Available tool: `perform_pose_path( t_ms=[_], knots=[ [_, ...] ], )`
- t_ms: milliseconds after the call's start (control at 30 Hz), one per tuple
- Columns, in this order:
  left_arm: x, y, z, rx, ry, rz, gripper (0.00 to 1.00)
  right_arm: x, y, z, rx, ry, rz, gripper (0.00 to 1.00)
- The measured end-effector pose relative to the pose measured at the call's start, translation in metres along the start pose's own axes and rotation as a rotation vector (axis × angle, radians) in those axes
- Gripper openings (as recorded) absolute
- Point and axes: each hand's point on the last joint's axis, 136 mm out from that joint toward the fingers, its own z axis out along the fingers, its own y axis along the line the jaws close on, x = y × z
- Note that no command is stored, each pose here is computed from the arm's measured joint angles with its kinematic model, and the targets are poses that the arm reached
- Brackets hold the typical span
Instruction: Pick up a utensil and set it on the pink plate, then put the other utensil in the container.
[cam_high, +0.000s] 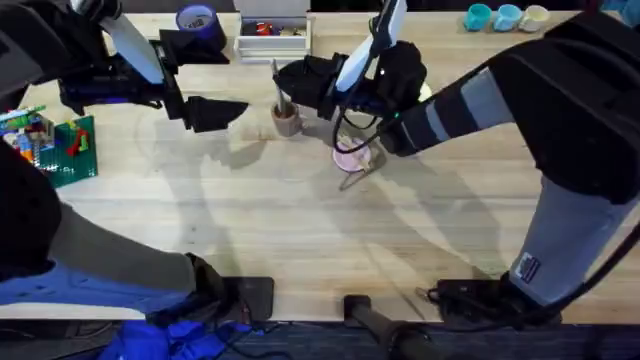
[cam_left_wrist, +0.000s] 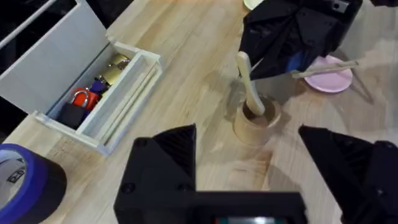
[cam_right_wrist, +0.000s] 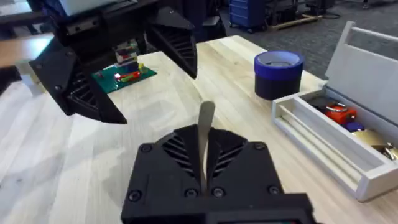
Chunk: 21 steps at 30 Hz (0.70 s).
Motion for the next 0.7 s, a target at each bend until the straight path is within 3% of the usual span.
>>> perform_pose_path(
  t_ms=[700],
  knots=[
    [0.000,0.000,0.000,0.000,0.000,0.000,0.993,0.021,-0.001,-0.001,0.007,0.080,0.062,0.036]
  ],
)
